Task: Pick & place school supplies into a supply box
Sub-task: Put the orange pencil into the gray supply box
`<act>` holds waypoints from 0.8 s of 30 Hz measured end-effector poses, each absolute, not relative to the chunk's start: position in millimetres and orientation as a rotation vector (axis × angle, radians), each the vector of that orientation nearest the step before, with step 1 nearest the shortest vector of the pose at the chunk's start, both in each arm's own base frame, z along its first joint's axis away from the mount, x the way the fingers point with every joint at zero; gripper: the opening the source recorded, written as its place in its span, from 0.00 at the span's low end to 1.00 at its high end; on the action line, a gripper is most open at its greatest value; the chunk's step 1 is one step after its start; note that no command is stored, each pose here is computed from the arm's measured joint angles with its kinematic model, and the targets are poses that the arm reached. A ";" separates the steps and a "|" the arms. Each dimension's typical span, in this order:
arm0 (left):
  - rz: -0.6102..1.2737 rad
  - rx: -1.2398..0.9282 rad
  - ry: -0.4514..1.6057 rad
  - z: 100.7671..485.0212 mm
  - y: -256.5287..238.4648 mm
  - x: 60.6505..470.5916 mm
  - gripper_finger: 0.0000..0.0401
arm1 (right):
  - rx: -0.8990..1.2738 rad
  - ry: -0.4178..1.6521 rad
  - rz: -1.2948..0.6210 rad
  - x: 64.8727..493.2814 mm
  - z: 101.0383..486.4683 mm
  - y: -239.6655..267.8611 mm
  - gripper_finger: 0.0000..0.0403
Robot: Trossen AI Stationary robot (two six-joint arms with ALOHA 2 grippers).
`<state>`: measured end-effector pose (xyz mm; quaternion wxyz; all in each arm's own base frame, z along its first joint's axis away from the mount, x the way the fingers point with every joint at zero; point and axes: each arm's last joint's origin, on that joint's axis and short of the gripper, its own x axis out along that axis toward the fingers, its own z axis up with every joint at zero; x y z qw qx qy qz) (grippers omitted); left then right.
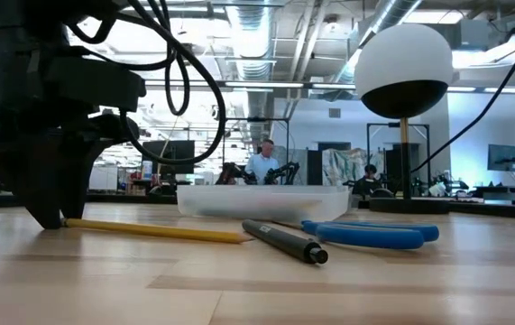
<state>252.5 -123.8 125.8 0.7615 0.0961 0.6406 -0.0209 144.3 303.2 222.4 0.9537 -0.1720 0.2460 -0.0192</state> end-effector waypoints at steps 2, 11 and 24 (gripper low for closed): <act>-0.046 0.208 1.394 125.8 -123.8 252.5 0.22 | -0.345 0.511 -0.037 146.1 222.1 302.5 0.27; -0.045 0.197 1.394 125.8 -124.2 252.6 0.04 | -0.342 0.519 -0.037 147.8 221.8 301.7 0.27; -0.030 0.175 1.388 125.7 -124.3 253.1 0.08 | -0.342 0.519 -0.037 147.8 221.8 301.7 0.27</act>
